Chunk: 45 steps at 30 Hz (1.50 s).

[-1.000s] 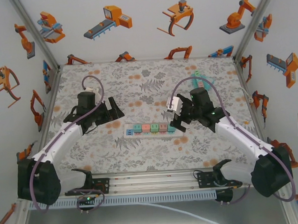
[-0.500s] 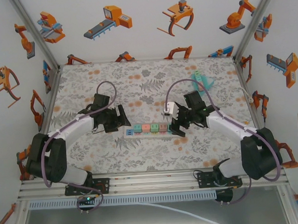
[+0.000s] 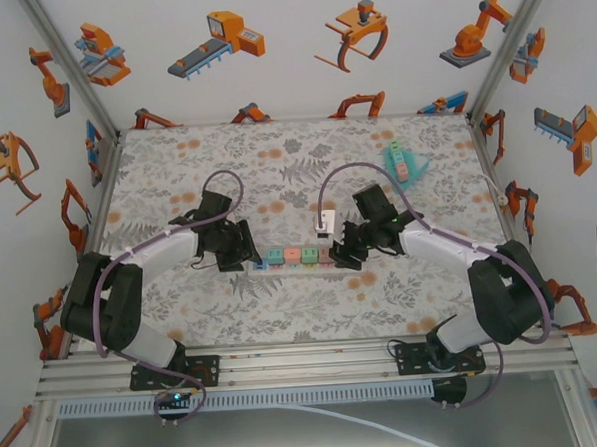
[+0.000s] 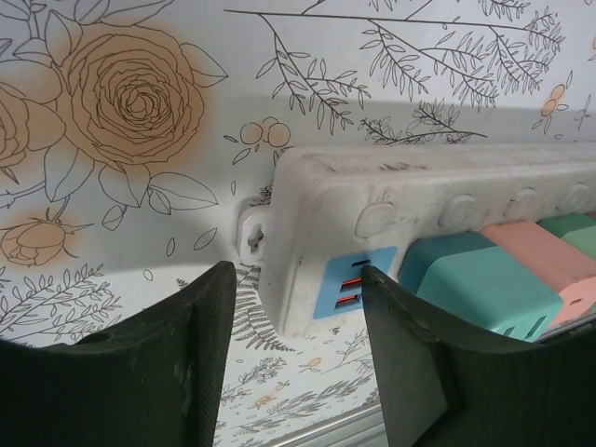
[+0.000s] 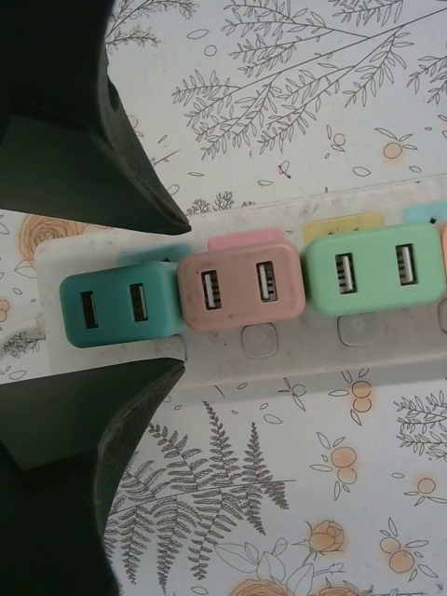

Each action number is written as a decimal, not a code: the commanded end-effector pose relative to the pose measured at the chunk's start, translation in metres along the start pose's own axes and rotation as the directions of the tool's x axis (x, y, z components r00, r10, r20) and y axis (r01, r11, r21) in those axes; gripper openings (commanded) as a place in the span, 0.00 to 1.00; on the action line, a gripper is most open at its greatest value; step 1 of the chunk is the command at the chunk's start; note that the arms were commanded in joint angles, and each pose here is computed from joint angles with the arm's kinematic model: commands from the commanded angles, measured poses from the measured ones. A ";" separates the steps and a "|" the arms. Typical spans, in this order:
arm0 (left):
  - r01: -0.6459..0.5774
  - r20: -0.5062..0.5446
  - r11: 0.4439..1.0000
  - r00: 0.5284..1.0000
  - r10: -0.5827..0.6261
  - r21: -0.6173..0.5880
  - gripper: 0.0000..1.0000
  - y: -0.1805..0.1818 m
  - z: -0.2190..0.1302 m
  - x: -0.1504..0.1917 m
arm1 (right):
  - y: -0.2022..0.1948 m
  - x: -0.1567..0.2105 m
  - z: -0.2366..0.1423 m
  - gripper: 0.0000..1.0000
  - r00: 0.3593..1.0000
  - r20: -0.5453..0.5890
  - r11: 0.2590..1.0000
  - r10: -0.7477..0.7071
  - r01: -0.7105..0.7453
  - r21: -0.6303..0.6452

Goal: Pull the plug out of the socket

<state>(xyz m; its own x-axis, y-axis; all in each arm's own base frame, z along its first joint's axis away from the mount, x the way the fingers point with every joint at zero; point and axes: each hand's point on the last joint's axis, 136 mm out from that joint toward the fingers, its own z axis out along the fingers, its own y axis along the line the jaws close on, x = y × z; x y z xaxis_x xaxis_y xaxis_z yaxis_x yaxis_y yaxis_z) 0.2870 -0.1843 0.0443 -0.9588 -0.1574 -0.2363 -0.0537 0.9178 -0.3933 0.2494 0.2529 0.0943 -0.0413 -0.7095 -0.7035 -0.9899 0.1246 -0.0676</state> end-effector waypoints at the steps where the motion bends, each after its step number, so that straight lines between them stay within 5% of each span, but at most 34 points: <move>1: 0.003 -0.021 0.992 1.000 -0.006 -0.122 0.50 0.015 0.002 0.005 | -0.009 -0.012 -0.004 0.50 0.999 0.019 0.999 -0.036 0.035 0.038; 18: 0.011 -0.046 0.934 0.999 -0.029 -0.356 0.48 0.044 0.009 0.018 | -0.005 -0.047 -0.019 0.32 0.981 0.044 0.980 -0.187 0.183 0.081; 34: 0.000 -0.036 0.913 0.999 -0.016 -0.409 0.48 0.048 0.005 0.018 | 0.006 -0.045 -0.031 0.25 0.976 0.038 0.975 -0.213 0.210 0.077; 40: -0.005 0.009 0.930 1.000 0.008 -0.367 0.53 0.034 -0.007 0.006 | 0.011 -0.067 -0.061 0.21 0.964 0.111 0.961 -0.243 0.224 0.160; 45: -0.017 0.079 0.949 0.996 0.044 -0.314 0.59 0.010 -0.030 -0.017 | 0.002 -0.097 -0.093 0.18 0.955 0.285 0.963 -0.085 0.005 0.271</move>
<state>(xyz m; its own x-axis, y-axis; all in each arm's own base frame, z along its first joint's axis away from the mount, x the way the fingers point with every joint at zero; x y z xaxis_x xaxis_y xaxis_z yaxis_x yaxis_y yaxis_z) 0.2890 -0.1750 0.0544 -0.9474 -0.1700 -0.2712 -0.1299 0.9786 -0.1594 0.2359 0.2562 0.2043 0.1735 -0.5916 -0.7874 -0.9281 0.1691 -0.3316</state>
